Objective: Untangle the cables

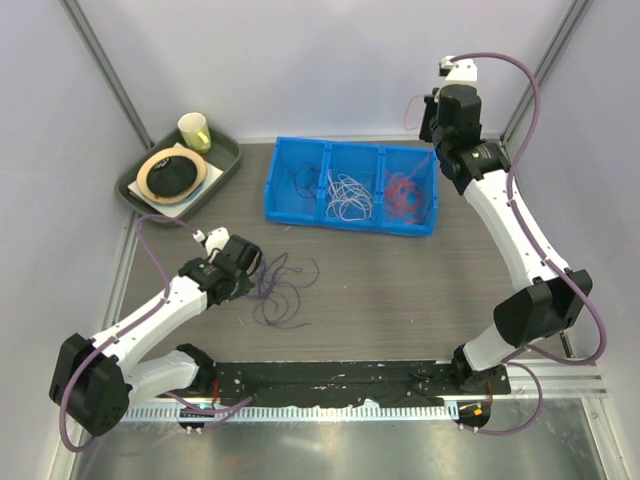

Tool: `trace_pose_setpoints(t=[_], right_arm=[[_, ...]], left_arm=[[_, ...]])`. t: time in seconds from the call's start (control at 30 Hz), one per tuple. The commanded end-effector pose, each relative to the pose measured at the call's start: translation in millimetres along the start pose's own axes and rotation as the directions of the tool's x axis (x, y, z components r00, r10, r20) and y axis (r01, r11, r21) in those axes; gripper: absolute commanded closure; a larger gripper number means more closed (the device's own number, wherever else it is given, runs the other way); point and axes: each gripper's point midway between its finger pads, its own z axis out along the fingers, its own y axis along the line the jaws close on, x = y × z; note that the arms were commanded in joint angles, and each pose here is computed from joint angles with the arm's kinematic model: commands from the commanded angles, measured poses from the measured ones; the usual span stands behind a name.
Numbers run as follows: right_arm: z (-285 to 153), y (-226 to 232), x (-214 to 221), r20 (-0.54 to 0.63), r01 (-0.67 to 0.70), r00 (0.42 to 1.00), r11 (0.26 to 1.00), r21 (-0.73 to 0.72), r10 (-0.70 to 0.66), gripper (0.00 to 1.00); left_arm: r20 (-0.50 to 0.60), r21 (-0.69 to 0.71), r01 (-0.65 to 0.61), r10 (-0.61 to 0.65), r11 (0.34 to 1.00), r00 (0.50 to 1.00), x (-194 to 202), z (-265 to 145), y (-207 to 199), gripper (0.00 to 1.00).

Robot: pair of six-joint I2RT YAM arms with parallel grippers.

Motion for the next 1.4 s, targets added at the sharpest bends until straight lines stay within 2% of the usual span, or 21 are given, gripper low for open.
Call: trace_pose_setpoints(t=[0.0,0.23,0.53,0.77,0.8,0.87,0.93,1.03,1.23,1.37], right_arm=[[11.5,11.6,8.7,0.025,-0.023,0.999,0.999,-0.046,0.024,0.99],[28.8,6.0,70.2,-0.058,-0.032,0.998,0.999,0.006,0.032,0.99],[55.6,12.0,172.6,-0.247,-0.067,0.966,0.997,0.037,0.074,0.99],[74.3,5.9,213.5,-0.344,-0.051,0.934,0.990,0.135,0.095,0.98],[75.3,4.0,214.7,-0.352,-0.041,0.931,0.988,0.148,0.092,0.97],[75.5,2.6,208.8,-0.350,-0.036,0.932,0.987,0.159,0.091,0.86],[72.8,-0.4,199.7,-0.333,-0.040,0.938,0.984,0.173,0.097,0.70],[63.4,-3.1,179.3,-0.302,-0.049,0.948,0.984,0.171,0.099,0.56],[30.1,-8.1,132.3,-0.234,-0.052,0.969,0.990,0.129,0.081,0.40],[-1.9,10.8,118.8,-0.213,-0.010,0.977,0.999,0.042,0.019,0.37]], left_arm=[[0.025,0.045,0.010,-0.012,0.999,1.000,-12.6,-4.0,-13.1,1.00],[0.013,0.063,-0.004,0.004,0.998,1.000,-8.0,-4.5,-12.8,1.00],[-0.004,0.080,-0.012,0.012,0.997,1.000,-3.6,-5.6,-13.7,1.00],[-0.028,0.097,-0.014,0.016,0.995,0.999,2.8,-6.8,-14.3,1.00],[-0.028,0.101,-0.012,0.015,0.995,0.999,2.6,-6.8,-14.9,1.00],[-0.033,0.119,-0.011,0.015,0.993,0.999,3.4,-8.5,-17.3,1.00],[-0.033,0.139,-0.015,0.020,0.990,0.999,3.4,-9.2,-20.7,1.00],[-0.045,0.190,-0.026,0.035,0.981,0.998,5.7,-10.5,-29.7,1.00],[-0.059,0.318,-0.036,0.057,0.947,0.997,6.7,-20.1,-52.8,1.00],[-0.060,0.399,-0.047,0.077,0.916,0.995,6.0,-27.5,-67.8,1.00]])
